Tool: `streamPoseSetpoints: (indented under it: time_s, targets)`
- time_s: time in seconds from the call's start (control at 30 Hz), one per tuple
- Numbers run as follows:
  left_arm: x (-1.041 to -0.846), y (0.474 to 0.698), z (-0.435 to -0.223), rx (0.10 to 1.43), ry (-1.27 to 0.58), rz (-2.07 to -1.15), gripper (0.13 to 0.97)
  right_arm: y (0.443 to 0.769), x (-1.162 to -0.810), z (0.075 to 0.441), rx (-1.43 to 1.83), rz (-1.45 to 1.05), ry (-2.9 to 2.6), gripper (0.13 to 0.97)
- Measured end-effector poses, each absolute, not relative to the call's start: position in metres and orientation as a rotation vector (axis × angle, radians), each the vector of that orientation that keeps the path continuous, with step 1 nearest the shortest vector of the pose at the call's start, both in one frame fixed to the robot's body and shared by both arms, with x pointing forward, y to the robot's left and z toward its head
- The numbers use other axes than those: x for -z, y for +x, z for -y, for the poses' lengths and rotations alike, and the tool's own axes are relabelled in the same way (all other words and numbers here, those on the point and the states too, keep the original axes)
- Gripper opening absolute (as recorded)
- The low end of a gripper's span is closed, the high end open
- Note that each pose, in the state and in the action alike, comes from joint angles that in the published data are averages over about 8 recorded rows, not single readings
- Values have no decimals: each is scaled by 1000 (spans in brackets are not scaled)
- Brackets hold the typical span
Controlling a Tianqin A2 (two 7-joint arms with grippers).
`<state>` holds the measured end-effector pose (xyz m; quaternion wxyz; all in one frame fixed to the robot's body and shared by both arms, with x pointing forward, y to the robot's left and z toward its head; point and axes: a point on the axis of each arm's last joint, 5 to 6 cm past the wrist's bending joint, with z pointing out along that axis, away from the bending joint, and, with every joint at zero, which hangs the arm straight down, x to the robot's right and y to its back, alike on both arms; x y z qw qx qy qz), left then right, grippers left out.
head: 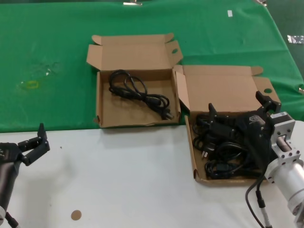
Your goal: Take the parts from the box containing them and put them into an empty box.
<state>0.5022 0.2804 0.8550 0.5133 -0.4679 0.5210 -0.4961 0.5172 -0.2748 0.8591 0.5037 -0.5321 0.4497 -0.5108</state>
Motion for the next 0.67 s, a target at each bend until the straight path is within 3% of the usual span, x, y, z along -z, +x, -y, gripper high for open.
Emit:
streamPoseSetpoints:
  time_s: [0.67]
  targets:
    - [-855,502,-280,1193,-1125,-1253,966,517,-859,275,1233,-1086,-1285,966]
